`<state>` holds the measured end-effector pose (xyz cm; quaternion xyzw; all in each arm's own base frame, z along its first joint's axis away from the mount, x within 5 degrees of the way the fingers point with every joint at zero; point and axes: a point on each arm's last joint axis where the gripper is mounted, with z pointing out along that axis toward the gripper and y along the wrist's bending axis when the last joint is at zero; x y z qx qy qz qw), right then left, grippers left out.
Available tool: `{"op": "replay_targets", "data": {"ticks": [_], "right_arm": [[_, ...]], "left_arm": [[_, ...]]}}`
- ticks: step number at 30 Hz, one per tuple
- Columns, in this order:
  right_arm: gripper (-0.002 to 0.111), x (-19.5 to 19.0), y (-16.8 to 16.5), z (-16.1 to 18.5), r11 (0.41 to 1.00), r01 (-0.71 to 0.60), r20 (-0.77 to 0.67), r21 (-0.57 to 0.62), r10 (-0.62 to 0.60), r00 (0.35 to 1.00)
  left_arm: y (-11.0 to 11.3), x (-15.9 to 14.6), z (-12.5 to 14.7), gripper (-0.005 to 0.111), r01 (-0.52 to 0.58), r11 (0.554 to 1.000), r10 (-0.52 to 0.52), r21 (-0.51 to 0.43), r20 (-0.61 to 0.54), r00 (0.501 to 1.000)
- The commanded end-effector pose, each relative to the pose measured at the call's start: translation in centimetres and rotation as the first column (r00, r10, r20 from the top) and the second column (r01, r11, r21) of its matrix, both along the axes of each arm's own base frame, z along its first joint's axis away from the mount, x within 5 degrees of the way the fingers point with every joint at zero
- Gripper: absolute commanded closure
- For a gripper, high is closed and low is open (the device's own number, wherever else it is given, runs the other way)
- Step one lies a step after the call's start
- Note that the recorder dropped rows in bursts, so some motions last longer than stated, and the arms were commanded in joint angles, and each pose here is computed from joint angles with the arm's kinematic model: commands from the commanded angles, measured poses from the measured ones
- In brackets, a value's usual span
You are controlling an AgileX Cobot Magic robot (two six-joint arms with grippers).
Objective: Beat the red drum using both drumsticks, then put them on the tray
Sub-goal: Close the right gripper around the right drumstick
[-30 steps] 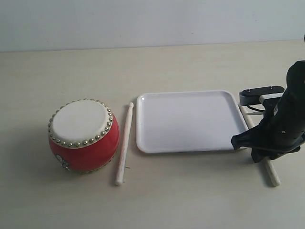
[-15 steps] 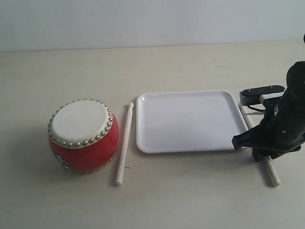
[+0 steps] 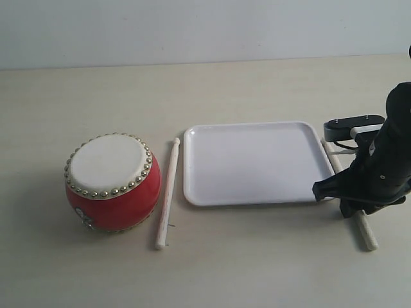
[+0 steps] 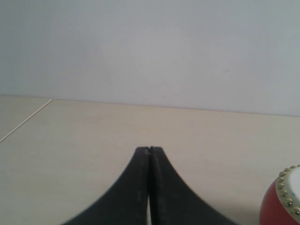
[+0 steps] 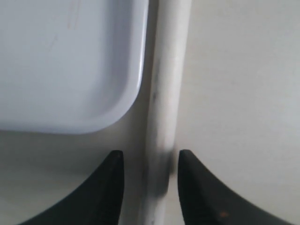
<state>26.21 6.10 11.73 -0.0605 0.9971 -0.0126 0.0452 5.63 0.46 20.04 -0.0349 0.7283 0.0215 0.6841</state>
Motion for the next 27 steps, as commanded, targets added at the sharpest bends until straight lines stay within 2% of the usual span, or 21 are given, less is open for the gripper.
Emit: {"op": "replay_targets", "data": {"ticks": [1, 27], "right_arm": [[0.07, 0.12, 0.1, 0.09, 1.0, 0.008, 0.005, 0.003, -0.008, 1.0], [0.07, 0.46, -0.1, 0.14, 1.0, -0.022, 0.041, -0.022, 0.023, 0.999]], "left_arm": [[0.01, -0.02, -0.07, 0.107, -0.003, 1.0, 0.003, -0.005, 0.003, 1.0], [0.01, -0.02, -0.07, 0.107, -0.003, 1.0, 0.003, -0.005, 0.003, 1.0]]}}
